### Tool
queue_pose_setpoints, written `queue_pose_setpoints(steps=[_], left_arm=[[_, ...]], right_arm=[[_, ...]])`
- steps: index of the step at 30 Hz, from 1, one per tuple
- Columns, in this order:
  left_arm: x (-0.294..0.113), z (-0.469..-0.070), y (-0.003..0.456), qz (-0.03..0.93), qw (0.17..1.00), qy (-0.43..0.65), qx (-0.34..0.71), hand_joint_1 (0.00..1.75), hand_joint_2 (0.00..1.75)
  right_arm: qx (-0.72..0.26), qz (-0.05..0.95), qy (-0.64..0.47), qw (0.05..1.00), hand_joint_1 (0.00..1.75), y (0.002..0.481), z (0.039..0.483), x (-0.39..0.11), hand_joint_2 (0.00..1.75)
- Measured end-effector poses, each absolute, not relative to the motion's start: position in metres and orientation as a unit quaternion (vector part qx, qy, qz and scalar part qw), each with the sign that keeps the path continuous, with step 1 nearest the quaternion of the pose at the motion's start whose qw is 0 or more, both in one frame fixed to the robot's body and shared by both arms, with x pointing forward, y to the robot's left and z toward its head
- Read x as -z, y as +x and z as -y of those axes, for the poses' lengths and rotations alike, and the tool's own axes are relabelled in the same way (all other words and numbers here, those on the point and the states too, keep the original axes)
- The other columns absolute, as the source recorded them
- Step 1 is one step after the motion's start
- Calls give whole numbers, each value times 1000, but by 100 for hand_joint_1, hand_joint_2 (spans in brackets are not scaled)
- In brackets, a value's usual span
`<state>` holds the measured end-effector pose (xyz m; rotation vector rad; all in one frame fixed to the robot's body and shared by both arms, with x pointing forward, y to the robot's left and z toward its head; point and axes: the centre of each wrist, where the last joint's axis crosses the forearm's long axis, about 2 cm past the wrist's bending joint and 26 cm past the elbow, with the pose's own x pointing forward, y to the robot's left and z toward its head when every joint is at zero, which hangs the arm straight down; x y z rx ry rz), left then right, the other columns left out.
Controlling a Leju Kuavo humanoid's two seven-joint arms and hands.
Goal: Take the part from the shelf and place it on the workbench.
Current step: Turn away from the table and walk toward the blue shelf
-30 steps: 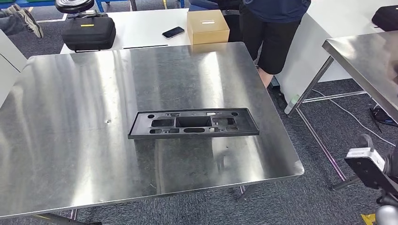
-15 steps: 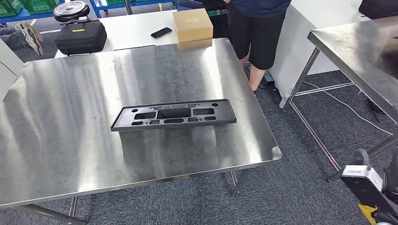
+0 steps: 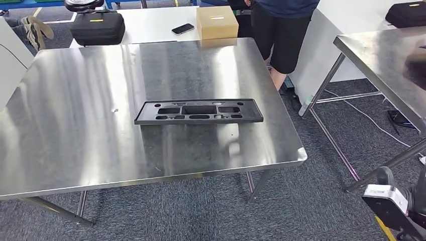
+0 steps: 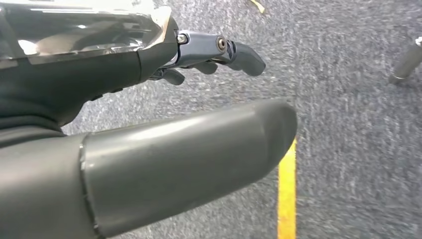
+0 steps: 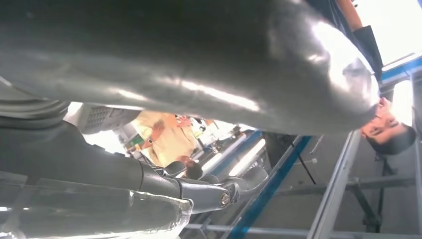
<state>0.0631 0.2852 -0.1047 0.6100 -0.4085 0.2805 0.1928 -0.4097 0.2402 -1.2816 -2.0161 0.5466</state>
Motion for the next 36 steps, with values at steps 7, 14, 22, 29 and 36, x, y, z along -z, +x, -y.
queue_pose_setpoints(steps=[7,14,22,29,36], left_arm=[[105,-288,62,195,920,311,-139,0,0],[105,-300,57,191,912,330,-150,0,0],[105,-311,58,194,903,345,-166,0,0],[105,-314,55,189,899,350,-184,0,0],[105,-313,55,188,898,350,-190,0,0]], right_arm=[[-215,771,-492,343,0,192,402,-237,0],[-209,773,-486,349,0,191,400,-235,0],[-208,777,-463,372,0,182,398,-226,0],[-208,776,-443,398,0,172,395,-214,0],[-201,773,-435,415,0,169,393,-207,0]])
